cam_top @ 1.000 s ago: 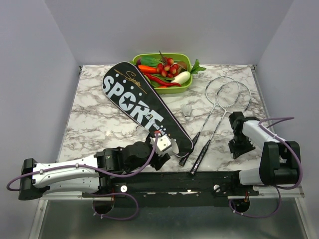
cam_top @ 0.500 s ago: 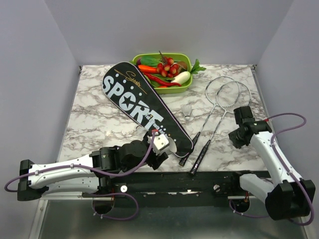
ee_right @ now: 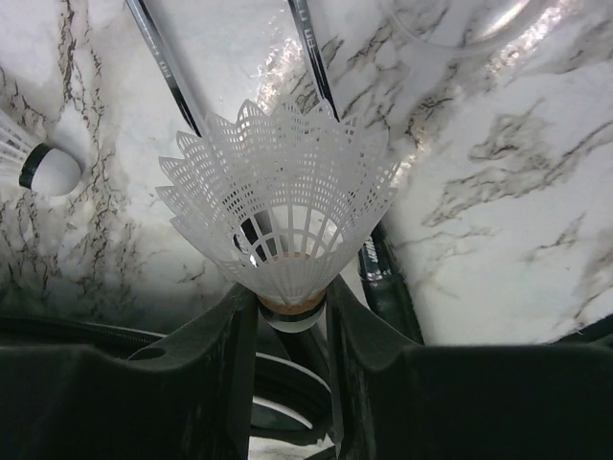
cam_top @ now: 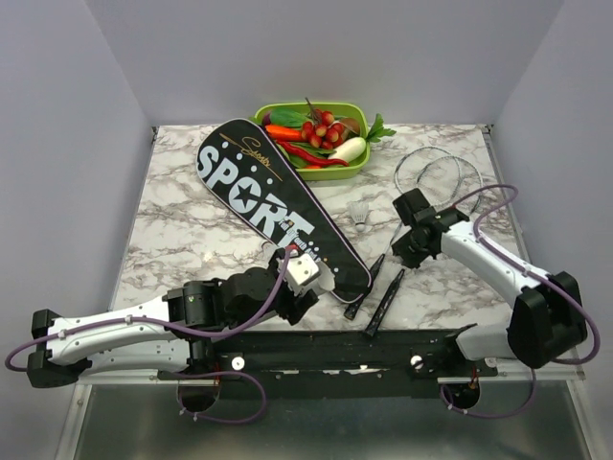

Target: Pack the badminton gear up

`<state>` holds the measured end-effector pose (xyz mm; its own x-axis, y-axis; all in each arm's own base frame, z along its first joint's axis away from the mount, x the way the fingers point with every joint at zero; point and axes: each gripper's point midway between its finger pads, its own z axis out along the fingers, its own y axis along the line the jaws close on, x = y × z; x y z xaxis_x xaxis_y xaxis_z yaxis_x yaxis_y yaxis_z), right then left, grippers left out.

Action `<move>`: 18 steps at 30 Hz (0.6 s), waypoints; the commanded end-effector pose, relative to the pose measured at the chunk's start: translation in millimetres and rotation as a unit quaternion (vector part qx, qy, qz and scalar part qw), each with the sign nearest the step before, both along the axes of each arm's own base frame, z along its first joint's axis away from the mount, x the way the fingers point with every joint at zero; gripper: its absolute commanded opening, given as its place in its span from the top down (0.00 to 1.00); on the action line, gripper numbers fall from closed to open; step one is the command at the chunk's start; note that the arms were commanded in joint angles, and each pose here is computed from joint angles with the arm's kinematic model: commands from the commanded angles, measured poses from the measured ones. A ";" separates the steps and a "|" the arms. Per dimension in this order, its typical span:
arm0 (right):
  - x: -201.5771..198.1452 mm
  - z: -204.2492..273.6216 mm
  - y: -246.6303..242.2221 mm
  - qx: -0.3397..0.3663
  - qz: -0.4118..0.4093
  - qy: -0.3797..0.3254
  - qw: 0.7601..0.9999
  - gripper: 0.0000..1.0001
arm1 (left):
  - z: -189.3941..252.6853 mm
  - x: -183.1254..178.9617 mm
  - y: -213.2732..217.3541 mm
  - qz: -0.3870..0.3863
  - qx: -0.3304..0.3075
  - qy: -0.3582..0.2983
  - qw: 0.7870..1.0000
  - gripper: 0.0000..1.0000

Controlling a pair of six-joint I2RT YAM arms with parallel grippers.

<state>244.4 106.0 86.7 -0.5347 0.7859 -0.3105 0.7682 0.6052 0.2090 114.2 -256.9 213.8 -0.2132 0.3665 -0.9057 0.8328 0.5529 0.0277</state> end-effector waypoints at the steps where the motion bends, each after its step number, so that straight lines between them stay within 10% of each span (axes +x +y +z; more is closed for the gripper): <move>1: 26.5 -5.1 15.9 0.015 -0.005 -0.024 1.000 0.73 | -20.8 -9.4 22.0 0.080 -0.001 0.101 0.992 1.00; 18: 25.4 -23.5 19.4 -0.004 0.114 -0.032 0.993 0.29 | -23.9 -7.1 14.6 0.088 0.005 0.106 0.990 1.00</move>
<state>254.5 118.4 35.7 -0.6250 0.7239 -0.2921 0.7100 0.6827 0.1728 117.9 -251.9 219.2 -0.2282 0.3637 -0.9031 0.8121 0.5828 0.0296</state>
